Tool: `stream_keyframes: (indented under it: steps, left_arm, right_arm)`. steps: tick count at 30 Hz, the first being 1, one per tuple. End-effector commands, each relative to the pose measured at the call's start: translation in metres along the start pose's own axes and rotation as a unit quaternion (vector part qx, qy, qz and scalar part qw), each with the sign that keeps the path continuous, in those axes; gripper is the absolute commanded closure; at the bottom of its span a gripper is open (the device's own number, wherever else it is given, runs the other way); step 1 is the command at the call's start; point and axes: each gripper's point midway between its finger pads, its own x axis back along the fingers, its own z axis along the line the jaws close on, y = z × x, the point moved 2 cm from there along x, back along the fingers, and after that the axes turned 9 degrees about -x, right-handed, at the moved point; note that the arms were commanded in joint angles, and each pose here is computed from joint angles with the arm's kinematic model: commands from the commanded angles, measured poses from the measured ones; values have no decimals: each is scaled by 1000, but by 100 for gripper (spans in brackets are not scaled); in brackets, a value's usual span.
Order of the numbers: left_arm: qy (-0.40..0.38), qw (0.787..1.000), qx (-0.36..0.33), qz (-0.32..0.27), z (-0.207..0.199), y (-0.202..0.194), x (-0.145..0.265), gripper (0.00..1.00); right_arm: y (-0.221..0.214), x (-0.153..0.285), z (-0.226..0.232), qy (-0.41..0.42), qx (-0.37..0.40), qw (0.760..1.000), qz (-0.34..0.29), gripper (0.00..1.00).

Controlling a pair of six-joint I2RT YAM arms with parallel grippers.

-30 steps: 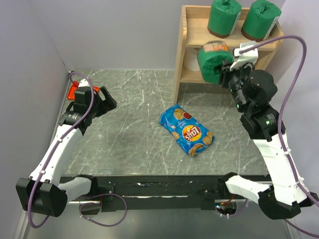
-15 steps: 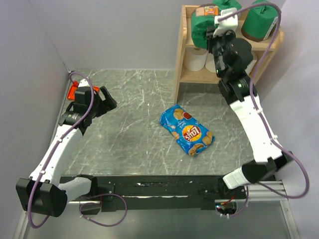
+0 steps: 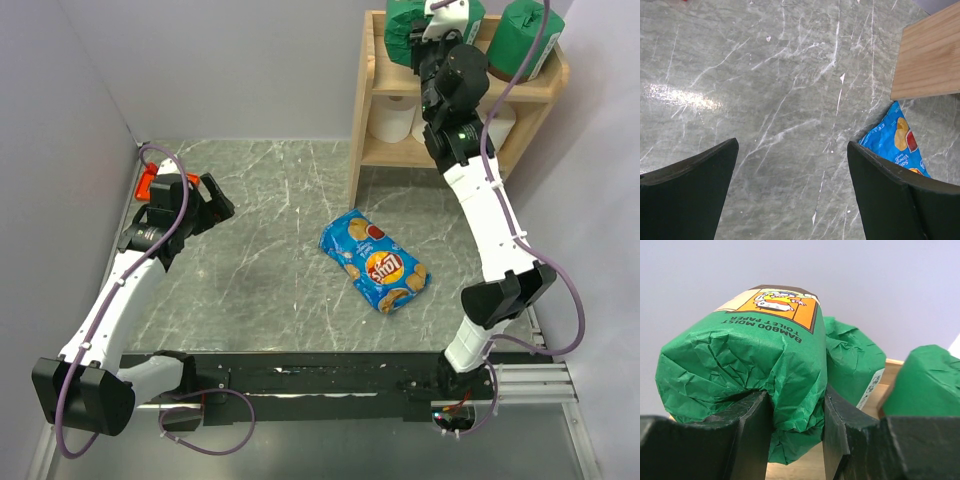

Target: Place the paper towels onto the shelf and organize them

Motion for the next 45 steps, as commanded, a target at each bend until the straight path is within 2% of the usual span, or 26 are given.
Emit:
stream_keyframes:
  steps: [1,9,14,16,18,23,25,26,28,29,36,45]
  left_arm:
    - [-9,1000,-4,-25,-4,10,3,4]
    - [-5,1000,-4,-24,-3,10,2,3]
    - [-3,1000,-3,-25,-2,11,3,4]
    - [-4,1000,-3,-27,-3,11,3,4]
    - [-5,1000,-3,-25,-3,10,2,4]
    - [-6,1000,-2,-23,-3,10,1,4]
    - [-4,1000,-3,-23,-2,10,2,4]
    - [-3,1000,-3,-24,-2,10,2,4]
    - [-4,1000,-2,-26,-2,11,3,4]
    - [-4,1000,-1,-26,-2,11,2,4]
    - [-6,1000,-3,-22,-3,10,1,4]
    - [-7,1000,-2,-23,-3,10,1,4]
  right_arm:
    - [40,-6,-11,-26,-39,996,-71,56]
    - [23,-7,-23,-69,-28,996,-54,57]
    - [15,9,-44,-127,-33,991,-35,57]
    - [27,22,-49,-130,-46,989,-51,57]
    - [19,26,-46,-121,-53,990,-50,57]
    - [33,35,-32,-61,-66,994,-56,57]
    - [20,32,-27,-52,-55,997,-22,57]
    - [32,32,-30,-54,-57,997,-25,56]
    - [9,27,-26,-51,-38,998,26,55]
    - [18,27,-27,-49,-40,998,25,54]
    - [0,15,-14,-30,-37,996,78,51]
    - [0,11,-9,-12,-39,996,81,50]
